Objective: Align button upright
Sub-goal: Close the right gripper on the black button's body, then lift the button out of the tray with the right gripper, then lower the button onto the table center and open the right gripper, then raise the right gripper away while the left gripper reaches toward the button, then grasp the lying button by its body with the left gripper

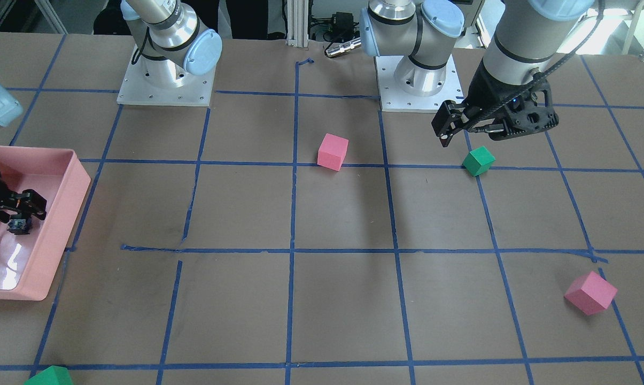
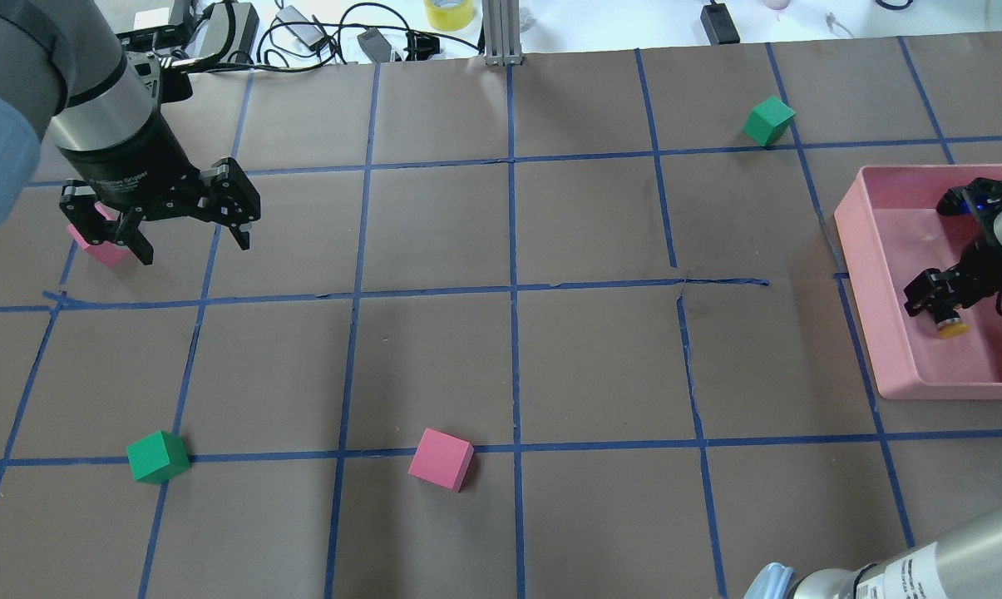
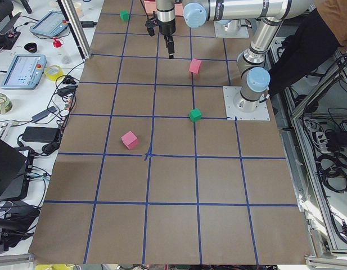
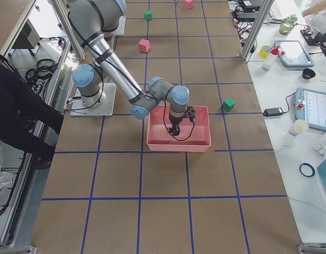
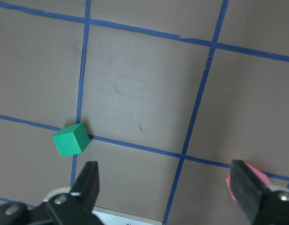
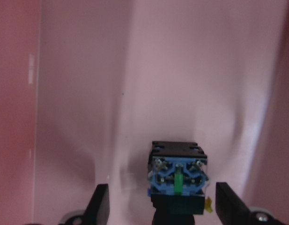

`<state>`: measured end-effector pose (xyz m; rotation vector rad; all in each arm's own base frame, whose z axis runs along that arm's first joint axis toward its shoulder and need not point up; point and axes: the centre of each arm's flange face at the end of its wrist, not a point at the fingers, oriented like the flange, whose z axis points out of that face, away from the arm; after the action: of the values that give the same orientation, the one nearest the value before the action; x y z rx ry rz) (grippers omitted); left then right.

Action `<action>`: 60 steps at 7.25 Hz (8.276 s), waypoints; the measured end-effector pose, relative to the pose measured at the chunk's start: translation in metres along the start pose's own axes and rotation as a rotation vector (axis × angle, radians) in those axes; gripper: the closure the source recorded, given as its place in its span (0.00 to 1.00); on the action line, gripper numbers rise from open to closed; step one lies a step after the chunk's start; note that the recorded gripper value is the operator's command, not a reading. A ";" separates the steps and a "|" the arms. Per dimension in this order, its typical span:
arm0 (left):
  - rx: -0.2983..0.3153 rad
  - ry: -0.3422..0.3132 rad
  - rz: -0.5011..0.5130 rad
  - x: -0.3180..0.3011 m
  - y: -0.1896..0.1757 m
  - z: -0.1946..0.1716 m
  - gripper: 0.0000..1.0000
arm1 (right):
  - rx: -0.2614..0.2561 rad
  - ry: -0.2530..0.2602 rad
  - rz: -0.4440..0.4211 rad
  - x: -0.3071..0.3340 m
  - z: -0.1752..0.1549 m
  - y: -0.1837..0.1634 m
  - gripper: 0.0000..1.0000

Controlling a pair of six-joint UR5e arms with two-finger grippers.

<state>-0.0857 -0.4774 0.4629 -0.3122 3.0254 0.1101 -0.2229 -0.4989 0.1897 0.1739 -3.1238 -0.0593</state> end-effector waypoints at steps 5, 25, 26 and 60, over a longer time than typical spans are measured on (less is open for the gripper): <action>-0.003 -0.001 0.003 0.001 0.001 0.001 0.00 | 0.001 -0.008 0.011 0.000 -0.003 0.000 1.00; 0.025 0.121 0.355 0.015 -0.001 0.000 0.00 | 0.082 -0.096 -0.183 -0.591 -0.048 -0.091 1.00; 0.021 0.127 0.356 0.016 -0.001 0.001 0.00 | 0.092 -0.094 -0.196 -0.594 -0.031 -0.096 1.00; 0.358 0.279 0.315 0.211 0.103 0.245 0.00 | 0.111 -0.026 0.001 -0.392 -0.324 -0.015 0.00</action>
<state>-0.2904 -0.3988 0.2041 0.1966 3.2543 -0.4862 0.1727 -0.4823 0.5091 0.1735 -3.1541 0.1128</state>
